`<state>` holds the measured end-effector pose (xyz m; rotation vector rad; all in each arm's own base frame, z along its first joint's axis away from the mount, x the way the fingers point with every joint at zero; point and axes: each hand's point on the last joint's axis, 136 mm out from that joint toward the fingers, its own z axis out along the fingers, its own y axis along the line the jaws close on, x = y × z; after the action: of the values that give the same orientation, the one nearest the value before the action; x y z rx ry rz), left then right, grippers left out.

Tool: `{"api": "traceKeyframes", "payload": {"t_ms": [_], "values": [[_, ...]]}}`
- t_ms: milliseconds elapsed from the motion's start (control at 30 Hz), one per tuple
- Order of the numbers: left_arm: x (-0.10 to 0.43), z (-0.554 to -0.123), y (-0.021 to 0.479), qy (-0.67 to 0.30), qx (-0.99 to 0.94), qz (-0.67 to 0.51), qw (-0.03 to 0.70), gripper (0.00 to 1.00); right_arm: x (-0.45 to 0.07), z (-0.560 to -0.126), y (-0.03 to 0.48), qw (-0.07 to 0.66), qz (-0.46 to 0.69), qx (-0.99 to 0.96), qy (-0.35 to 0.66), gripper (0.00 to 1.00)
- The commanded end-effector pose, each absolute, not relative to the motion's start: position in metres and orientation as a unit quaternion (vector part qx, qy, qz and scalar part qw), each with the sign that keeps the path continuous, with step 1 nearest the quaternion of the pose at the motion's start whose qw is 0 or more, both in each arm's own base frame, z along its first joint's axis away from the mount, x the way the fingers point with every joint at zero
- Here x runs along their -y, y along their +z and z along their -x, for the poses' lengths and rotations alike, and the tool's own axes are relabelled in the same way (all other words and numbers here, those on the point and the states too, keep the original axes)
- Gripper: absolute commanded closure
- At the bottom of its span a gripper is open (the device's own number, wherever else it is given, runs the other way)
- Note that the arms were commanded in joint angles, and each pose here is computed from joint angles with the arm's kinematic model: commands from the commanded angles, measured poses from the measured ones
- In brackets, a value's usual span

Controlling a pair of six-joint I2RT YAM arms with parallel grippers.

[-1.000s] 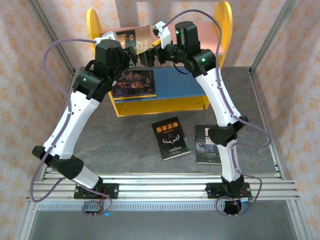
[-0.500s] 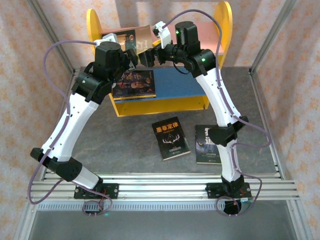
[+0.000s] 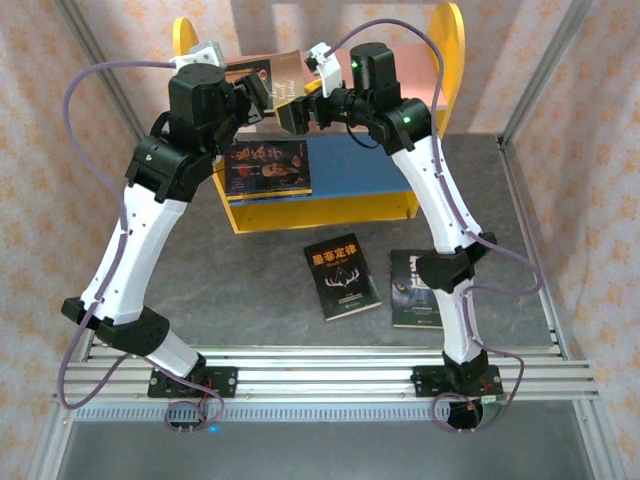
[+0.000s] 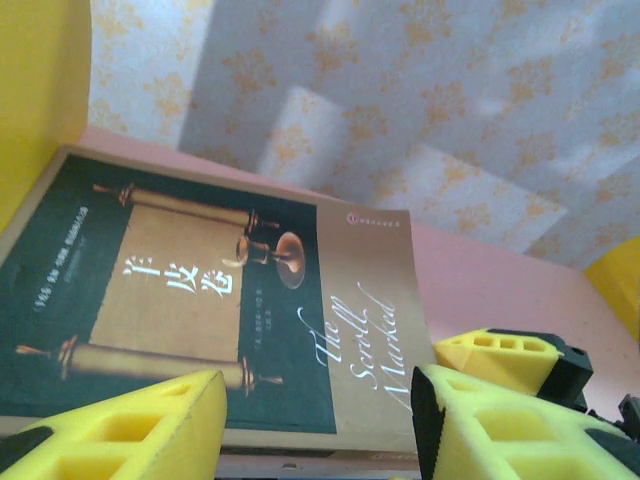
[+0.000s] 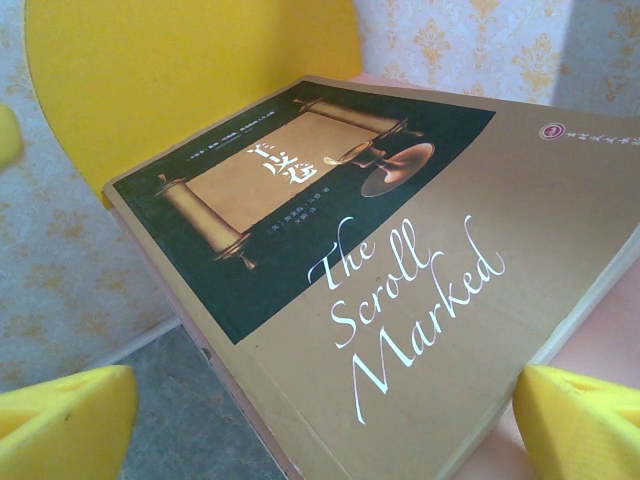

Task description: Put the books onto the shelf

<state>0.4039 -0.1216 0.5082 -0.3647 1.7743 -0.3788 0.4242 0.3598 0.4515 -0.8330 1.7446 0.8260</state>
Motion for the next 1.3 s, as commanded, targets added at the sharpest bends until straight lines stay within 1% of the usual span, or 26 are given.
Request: {"api": "traceKeyframes", "payload": {"t_ms": [0, 200, 333, 433, 533, 567, 700, 767, 867, 933, 1033, 1100, 1200, 1267], "values": [[0.12, -0.403, 0.497, -0.134, -0.783, 0.146, 0.59, 0.48, -0.36, -0.416, 0.441, 0.466, 0.349, -0.731, 0.356, 0.05], [0.107, -0.378, 0.492, -0.133, -0.781, 0.15, 0.592, 0.47, -0.326, -0.411, 0.48, 0.505, 0.305, -0.732, 0.342, 0.02], [0.088, -0.351, 0.463, -0.111, -0.792, 0.16, 0.579, 0.47, -0.301, -0.392, 0.498, 0.517, 0.289, -0.738, 0.323, 0.02], [0.071, -0.326, 0.438, -0.1, -0.796, 0.177, 0.57, 0.47, -0.284, -0.374, 0.5, 0.517, 0.274, -0.75, 0.308, 0.02], [0.067, -0.302, 0.4, -0.117, -0.807, 0.187, 0.548, 0.47, -0.26, -0.354, 0.481, 0.504, 0.245, -0.777, 0.287, 0.03], [0.068, -0.296, 0.384, -0.123, -0.811, 0.195, 0.537, 0.47, -0.253, -0.348, 0.471, 0.501, 0.233, -0.784, 0.284, 0.03], [0.078, -0.269, 0.307, -0.138, -0.842, 0.203, 0.481, 0.48, -0.221, -0.324, 0.4, 0.477, 0.168, -0.821, 0.266, 0.03], [0.088, -0.26, 0.266, -0.15, -0.856, 0.206, 0.449, 0.48, -0.207, -0.314, 0.355, 0.449, 0.13, -0.846, 0.257, 0.04], [0.106, -0.246, 0.201, -0.157, -0.881, 0.21, 0.394, 0.48, -0.202, -0.296, 0.286, 0.396, 0.098, -0.873, 0.266, 0.05], [0.125, -0.242, 0.167, -0.179, -0.888, 0.212, 0.367, 0.48, -0.194, -0.291, 0.243, 0.36, 0.076, -0.897, 0.246, 0.07], [0.15, -0.235, 0.132, -0.199, -0.894, 0.21, 0.343, 0.49, -0.187, -0.281, 0.19, 0.311, 0.051, -0.921, 0.23, 0.11], [0.163, -0.233, 0.119, -0.204, -0.896, 0.206, 0.337, 0.48, -0.182, -0.275, 0.165, 0.291, 0.038, -0.93, 0.223, 0.13], [0.186, -0.235, 0.106, -0.213, -0.901, 0.19, 0.328, 0.48, -0.178, -0.27, 0.137, 0.272, 0.025, -0.939, 0.211, 0.13], [0.203, -0.238, 0.094, -0.214, -0.907, 0.178, 0.315, 0.48, -0.179, -0.269, 0.12, 0.252, 0.024, -0.945, 0.205, 0.16]]}}
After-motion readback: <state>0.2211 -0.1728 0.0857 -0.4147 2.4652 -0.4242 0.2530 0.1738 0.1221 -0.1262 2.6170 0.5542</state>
